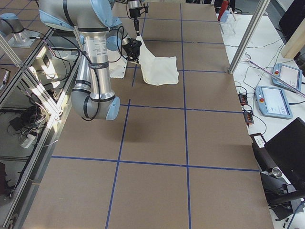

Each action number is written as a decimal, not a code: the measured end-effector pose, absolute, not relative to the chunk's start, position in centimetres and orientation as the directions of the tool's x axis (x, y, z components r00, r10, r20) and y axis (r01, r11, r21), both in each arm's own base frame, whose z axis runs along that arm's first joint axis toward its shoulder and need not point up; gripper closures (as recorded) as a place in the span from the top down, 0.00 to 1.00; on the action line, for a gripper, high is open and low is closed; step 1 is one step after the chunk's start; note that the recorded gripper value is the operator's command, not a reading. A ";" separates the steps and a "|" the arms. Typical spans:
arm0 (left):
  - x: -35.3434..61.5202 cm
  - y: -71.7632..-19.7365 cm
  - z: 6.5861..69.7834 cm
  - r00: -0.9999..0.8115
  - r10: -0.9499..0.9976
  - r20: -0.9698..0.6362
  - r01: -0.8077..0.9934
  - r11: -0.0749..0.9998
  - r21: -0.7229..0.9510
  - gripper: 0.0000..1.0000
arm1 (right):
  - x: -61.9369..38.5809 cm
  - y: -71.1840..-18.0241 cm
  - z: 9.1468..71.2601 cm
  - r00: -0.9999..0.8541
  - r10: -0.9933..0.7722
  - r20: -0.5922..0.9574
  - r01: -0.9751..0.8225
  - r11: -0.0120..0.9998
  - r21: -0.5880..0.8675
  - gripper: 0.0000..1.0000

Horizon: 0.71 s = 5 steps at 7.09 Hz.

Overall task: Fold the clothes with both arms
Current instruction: 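Lift the near edge with both grippers and fold it away from the robot, then carry the held edge over the shirt toward its far end with both grippers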

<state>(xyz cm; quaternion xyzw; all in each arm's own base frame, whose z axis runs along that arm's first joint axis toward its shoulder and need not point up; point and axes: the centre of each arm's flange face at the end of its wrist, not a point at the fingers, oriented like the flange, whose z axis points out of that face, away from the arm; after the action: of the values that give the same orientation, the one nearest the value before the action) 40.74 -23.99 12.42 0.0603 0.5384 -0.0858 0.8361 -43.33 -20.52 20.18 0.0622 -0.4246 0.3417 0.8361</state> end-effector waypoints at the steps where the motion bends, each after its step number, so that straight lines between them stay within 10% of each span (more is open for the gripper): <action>1: 41.5 -26.9 12.6 0.436 -0.061 -0.898 0.238 0.970 0.049 0.00 | -44.3 -22.4 20.5 0.410 0.536 0.738 -0.646 0.742 -0.180 0.00; 5: 45.5 -35.4 15.2 0.506 -0.051 -0.861 0.293 0.949 0.116 0.00 | -49.0 -31.3 21.5 0.437 0.571 0.695 -0.700 0.701 -0.136 0.00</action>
<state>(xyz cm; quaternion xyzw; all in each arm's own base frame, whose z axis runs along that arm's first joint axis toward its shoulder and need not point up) 45.54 -35.36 15.16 0.1244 0.4866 -0.1000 0.8589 -48.98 -31.34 21.46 0.0863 -0.3737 0.3768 0.8432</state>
